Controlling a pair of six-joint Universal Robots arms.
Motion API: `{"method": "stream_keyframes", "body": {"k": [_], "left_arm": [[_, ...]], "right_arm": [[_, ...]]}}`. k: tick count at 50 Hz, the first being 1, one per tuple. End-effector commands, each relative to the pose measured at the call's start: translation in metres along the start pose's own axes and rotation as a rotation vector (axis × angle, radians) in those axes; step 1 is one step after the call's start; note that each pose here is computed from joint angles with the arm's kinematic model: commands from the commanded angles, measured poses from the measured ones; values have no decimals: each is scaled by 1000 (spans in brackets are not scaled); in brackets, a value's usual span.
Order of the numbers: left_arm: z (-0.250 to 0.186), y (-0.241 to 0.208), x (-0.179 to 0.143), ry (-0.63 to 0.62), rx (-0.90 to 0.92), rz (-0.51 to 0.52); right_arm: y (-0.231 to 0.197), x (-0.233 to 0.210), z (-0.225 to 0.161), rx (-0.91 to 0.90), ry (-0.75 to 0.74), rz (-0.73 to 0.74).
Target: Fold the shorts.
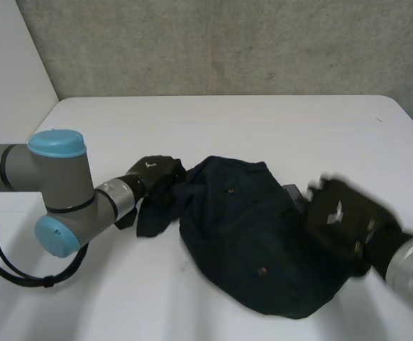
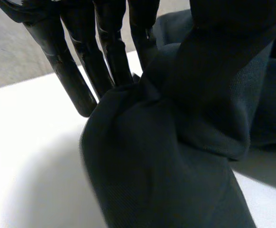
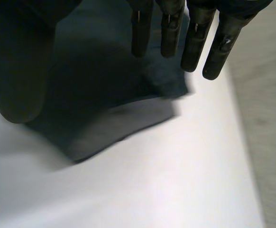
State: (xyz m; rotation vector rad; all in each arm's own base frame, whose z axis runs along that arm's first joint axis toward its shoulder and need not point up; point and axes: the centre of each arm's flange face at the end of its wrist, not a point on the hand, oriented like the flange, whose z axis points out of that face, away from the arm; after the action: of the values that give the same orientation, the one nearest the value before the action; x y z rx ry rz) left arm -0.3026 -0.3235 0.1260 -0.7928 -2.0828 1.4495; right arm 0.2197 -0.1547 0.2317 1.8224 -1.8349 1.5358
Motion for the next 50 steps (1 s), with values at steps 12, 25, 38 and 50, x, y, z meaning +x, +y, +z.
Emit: {"method": "stream_keyframes", "body": {"k": [12,25,38,50], "left_arm": [[-59,-49,37,-115,52,143],[-121,-85,88,-44,179,203],[-113,-105,80,-83,260,329],[-92,-268,23,-566,932,552]], "right_arm": [[-24,123,115,186,162,729],[-41,55,211,212,-144,744],[-59,85,232,343,68,654],[-166,230,104,970,709,376]]}}
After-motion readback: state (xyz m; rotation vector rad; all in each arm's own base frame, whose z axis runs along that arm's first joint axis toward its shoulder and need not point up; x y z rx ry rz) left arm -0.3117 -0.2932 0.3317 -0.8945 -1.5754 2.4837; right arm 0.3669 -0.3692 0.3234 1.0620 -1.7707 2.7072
